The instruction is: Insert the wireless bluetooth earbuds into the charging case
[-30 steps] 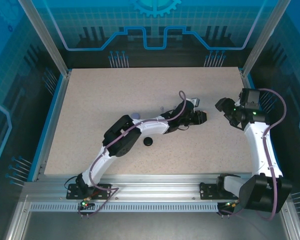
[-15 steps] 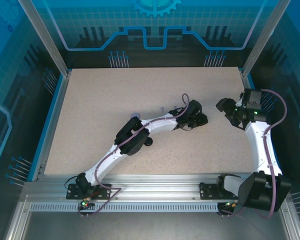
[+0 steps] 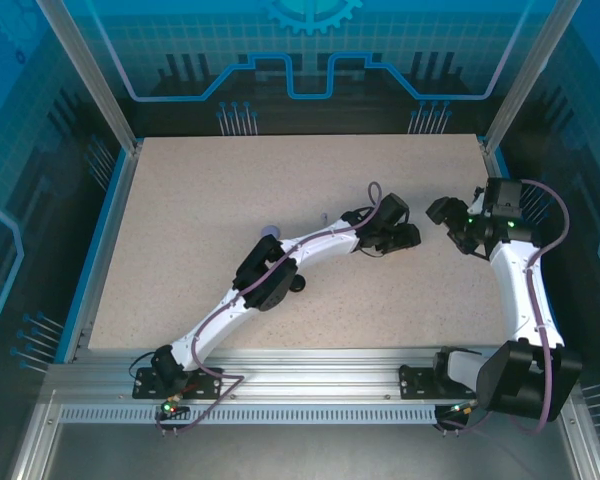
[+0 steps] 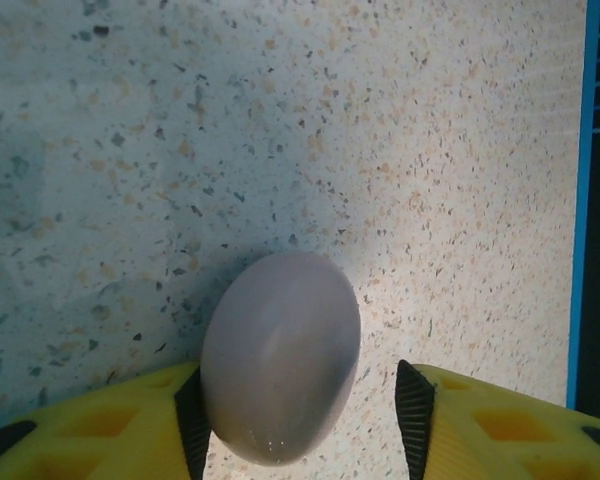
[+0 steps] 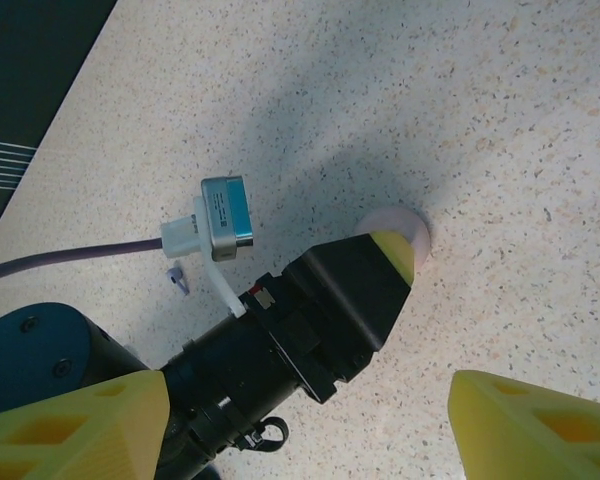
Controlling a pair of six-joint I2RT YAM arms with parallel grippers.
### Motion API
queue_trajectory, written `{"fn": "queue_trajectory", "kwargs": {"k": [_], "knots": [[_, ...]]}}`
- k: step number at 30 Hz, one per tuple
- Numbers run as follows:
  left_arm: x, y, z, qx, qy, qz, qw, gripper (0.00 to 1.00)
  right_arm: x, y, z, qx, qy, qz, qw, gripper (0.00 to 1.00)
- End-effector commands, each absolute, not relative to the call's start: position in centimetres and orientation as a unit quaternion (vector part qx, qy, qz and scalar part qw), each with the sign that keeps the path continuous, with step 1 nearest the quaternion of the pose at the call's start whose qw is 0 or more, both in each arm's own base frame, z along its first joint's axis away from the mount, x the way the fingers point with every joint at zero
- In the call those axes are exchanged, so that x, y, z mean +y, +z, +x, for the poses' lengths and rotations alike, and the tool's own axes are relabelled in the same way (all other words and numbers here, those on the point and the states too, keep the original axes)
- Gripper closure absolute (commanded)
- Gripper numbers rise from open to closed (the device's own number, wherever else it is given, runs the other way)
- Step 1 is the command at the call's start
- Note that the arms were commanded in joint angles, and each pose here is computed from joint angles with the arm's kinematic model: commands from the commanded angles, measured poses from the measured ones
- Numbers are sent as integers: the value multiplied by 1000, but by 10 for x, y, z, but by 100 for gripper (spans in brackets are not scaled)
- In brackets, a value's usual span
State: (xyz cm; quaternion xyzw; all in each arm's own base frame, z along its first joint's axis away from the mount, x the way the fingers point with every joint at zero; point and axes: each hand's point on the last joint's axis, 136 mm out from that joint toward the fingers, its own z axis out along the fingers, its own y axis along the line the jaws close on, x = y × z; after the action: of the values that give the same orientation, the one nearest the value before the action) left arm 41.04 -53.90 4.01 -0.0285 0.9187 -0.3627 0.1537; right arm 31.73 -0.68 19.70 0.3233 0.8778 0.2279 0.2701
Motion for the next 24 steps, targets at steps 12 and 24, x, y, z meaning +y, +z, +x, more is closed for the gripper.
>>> {"fn": "queue_trajectory", "kwargs": {"k": [12, 24], "knots": [[-469, 114, 422, 922, -303, 36, 237, 20, 12, 223, 317, 898, 216, 297, 241, 22], [-355, 201, 417, 889, -240, 50, 387, 6, 67, 263, 324, 926, 199, 207, 246, 22]]}}
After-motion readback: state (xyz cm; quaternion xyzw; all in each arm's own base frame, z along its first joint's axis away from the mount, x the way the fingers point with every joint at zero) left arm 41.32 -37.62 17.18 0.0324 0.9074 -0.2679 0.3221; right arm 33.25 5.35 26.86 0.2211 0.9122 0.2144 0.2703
